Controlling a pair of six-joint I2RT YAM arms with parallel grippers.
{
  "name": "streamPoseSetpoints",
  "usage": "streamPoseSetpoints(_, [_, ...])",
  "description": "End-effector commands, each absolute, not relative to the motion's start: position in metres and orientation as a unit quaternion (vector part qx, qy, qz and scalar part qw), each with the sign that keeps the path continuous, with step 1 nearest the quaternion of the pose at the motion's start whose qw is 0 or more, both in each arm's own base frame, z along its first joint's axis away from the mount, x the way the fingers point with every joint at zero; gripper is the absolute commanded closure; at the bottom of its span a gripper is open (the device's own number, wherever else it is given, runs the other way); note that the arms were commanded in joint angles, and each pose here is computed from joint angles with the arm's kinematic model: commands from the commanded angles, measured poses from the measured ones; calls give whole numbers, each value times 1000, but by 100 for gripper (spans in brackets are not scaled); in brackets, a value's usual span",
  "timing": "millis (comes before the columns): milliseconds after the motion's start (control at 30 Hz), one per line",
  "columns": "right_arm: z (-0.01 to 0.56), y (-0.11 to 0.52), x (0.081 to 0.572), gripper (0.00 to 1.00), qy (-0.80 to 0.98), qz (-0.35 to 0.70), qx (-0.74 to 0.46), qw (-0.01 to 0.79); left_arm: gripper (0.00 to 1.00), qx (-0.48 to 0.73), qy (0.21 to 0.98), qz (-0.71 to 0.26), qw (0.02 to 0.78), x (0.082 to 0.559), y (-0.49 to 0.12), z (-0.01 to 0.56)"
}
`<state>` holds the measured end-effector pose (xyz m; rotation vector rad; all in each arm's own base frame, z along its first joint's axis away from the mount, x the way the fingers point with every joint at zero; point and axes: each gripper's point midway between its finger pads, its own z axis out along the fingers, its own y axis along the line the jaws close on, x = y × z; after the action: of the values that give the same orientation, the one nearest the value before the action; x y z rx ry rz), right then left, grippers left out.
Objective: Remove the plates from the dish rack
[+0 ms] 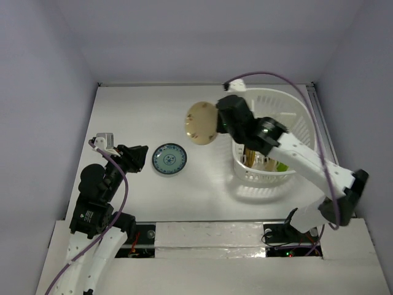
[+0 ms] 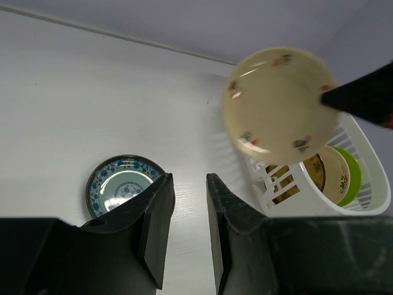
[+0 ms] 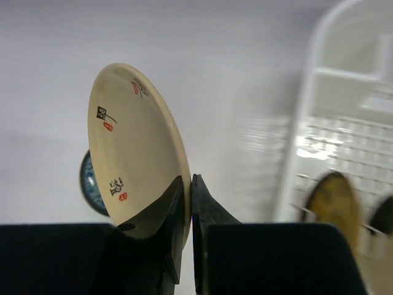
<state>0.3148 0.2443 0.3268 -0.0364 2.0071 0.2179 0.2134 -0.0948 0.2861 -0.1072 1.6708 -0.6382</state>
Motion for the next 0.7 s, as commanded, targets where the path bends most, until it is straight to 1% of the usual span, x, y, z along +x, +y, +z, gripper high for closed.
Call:
streamPoseSetpoints(0, [304,344,328,100,830,210,-43,514,75,-53,710,-282,644,216,-93,302])
streamPoseSetpoints(33, [299,359,329,100,828,220,-46,513,75,-56,711,-278,644,217,-91,301])
streamPoseSetpoints(67, [275,371,336,100,838,213,-50,500,75,-57,711,-278,644,217,-91,302])
streamPoseSetpoints(133, [262,393,340,100,839,240,-49,486,75,-59,710,-277,644,217,-90,302])
streamPoseSetpoints(167, [244,403,343,100,845,242,-52,473,75,-58,712,-277,643,217,-91,301])
streamPoseSetpoints(333, [199,429,349,100,855,265,-33,444,75,-58,714,-277,640,218,-92,299])
streamPoseSetpoints(467, [154,433,344,100,872,263,-24,412,75,-57,714,-278,640,219,-92,299])
streamPoseSetpoints(667, [117,429,338,100,885,256,-10,390,74,-56,715,-279,639,218,-93,298])
